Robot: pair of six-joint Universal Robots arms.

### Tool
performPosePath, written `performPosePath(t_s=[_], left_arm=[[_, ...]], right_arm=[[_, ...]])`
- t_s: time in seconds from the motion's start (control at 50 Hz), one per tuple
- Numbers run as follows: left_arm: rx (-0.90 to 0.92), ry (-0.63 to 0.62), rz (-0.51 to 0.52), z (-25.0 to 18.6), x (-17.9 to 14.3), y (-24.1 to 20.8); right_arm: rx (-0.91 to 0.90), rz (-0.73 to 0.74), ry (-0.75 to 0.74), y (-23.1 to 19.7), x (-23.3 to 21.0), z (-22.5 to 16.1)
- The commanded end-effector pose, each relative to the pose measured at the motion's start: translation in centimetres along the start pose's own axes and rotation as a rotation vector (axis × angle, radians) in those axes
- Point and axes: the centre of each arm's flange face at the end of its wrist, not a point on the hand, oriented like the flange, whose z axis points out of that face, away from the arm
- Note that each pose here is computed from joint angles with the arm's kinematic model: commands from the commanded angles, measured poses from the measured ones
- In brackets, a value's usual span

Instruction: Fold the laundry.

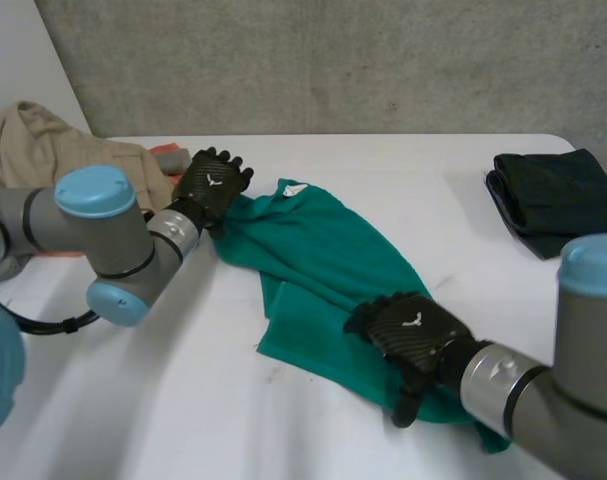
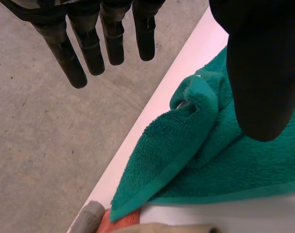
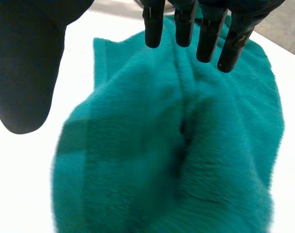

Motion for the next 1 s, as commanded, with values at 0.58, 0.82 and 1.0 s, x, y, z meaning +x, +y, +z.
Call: performPosePath(t_s=[0.58,0.82,1.0], left_arm=[[0.016,-0.025,-0.044,0.8,-1.2,0.4],[0.000,-0.017,-0.080,0.5,-1.0,0.6],[0.007,-0.042,-0.132,-1.0,-2.8,-0.9]], right_arm=[[0.213,-0.086,0.329,-3.4,2.8,-0.8],[0.148,-0.007,0.129,-2.4,1.5,0.8],[0.229,-0.118,-0.038,-4.2,-3.3,6.1]])
